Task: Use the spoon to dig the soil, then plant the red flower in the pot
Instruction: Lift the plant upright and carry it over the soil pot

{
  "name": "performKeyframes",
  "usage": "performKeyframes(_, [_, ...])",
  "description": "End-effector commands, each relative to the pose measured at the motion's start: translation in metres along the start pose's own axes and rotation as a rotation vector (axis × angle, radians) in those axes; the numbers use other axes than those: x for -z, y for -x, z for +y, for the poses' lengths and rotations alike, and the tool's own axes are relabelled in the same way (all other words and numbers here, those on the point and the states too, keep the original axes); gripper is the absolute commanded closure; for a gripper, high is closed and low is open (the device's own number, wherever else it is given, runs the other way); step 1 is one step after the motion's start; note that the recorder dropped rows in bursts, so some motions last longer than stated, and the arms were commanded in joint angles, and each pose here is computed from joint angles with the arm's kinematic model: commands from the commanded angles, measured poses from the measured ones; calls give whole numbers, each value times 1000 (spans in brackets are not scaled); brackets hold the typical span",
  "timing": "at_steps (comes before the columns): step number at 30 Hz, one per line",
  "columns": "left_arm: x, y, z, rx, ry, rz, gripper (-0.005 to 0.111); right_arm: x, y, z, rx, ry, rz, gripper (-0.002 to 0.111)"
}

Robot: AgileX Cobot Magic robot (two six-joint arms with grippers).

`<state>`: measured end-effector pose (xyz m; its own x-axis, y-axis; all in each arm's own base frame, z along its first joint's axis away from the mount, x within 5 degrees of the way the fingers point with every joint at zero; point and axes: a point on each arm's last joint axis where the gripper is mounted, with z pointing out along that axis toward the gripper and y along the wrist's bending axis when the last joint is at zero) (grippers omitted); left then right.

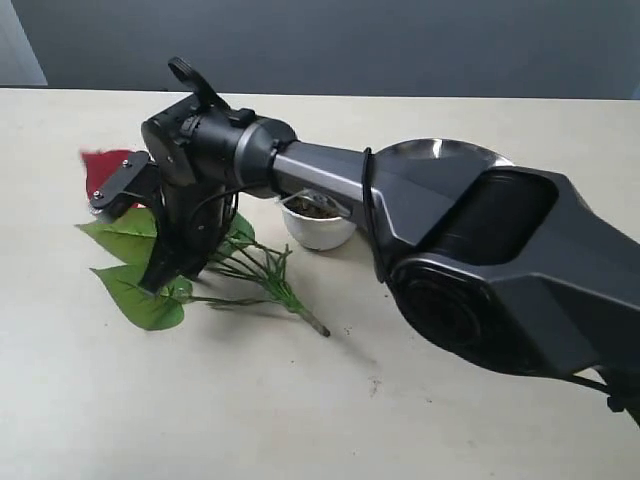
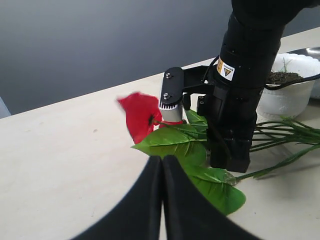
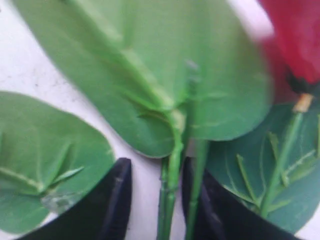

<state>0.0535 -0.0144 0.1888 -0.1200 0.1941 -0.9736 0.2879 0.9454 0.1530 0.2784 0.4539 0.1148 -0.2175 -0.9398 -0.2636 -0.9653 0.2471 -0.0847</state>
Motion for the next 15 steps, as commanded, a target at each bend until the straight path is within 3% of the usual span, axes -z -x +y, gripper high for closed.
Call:
performKeyframes(1, [0,3,0,3,-2,-18,106,-9,-3,-2,6,-11,12,101])
performKeyframes(3, [0,3,0,3,-2,-18,106,-3,-1,-2,6,-16,-3,109])
performKeyframes(9, [0,3,0,3,-2,-18,106,51,17,-5,-25,-30,-147,109])
performKeyframes(15, [0,3,0,3,-2,-18,106,157,37,-12,-83,-102,-467,109])
